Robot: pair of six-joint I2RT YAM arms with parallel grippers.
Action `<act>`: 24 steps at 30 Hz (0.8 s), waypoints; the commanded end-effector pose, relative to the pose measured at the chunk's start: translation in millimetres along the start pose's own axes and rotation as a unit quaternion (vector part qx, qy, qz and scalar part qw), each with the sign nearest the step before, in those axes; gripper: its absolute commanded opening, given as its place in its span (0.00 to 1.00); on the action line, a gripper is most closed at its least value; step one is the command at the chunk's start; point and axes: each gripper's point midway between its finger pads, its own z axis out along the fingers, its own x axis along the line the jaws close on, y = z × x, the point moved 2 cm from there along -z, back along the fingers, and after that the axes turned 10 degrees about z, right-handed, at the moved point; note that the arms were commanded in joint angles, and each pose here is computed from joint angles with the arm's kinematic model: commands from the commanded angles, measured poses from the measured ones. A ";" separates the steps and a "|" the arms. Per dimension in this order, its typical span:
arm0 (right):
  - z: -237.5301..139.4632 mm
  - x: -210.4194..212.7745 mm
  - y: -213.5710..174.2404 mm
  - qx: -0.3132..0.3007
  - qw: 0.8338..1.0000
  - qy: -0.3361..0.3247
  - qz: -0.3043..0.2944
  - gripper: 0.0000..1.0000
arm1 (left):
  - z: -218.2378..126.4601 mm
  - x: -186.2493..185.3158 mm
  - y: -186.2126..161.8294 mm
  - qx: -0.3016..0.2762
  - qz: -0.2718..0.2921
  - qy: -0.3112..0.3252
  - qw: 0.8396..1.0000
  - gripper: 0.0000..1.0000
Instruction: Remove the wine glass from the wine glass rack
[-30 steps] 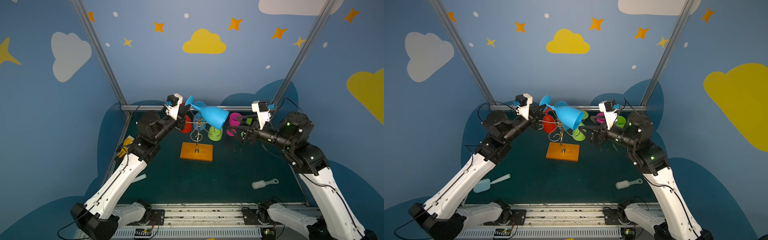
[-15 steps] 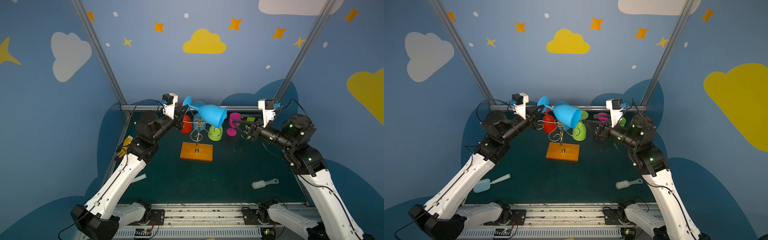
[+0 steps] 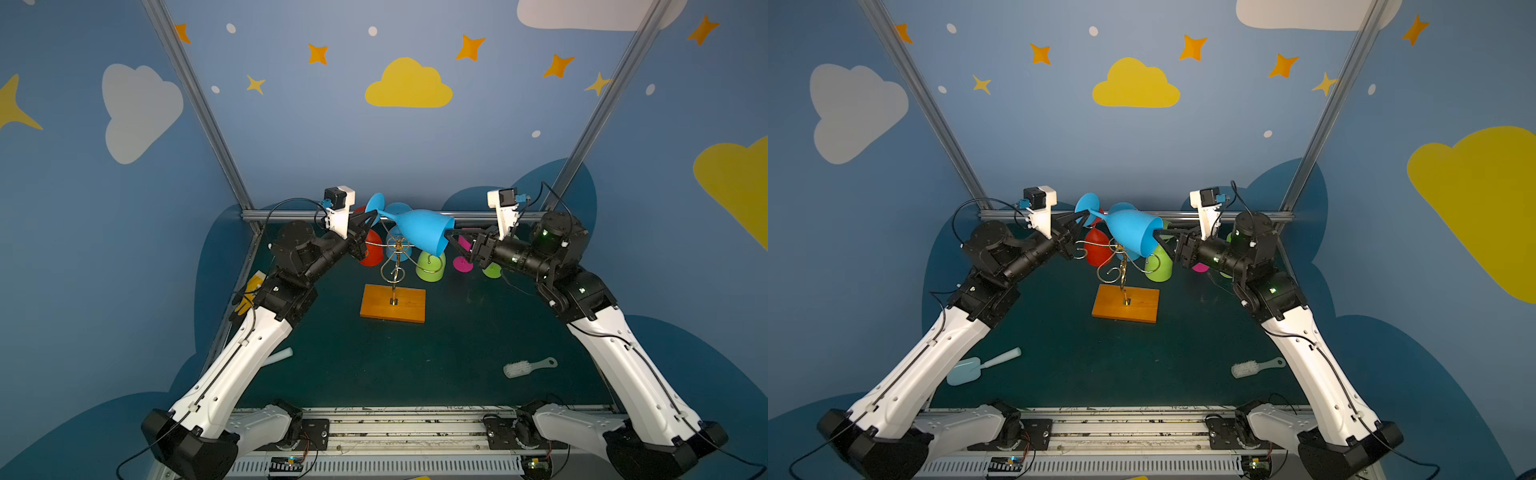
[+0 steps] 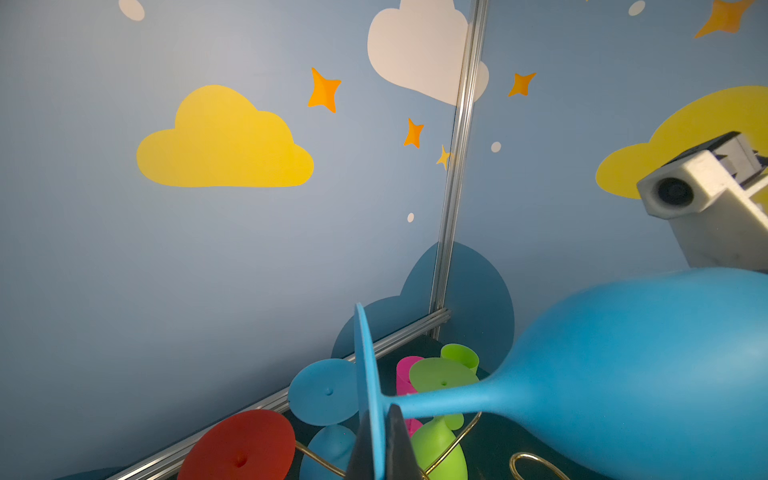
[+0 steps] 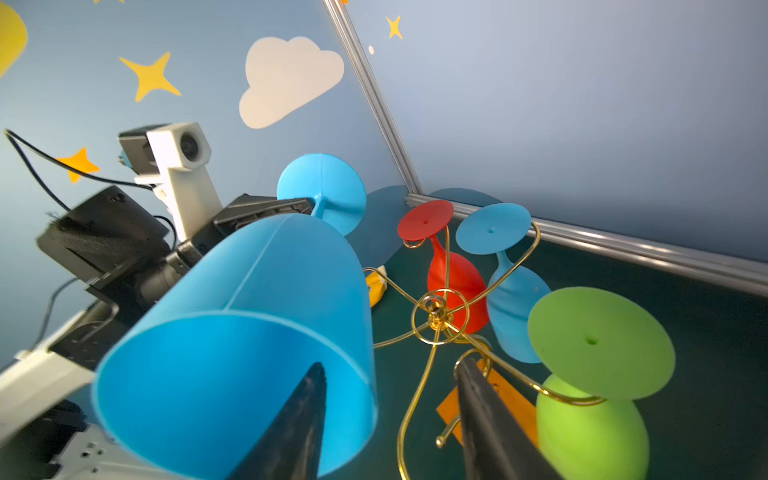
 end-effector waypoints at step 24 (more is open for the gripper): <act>-39.2 8.8 40.1 -0.080 0.995 -0.045 -0.037 0.00 | -15.6 10.2 5.6 -0.024 0.004 0.032 0.999 0.54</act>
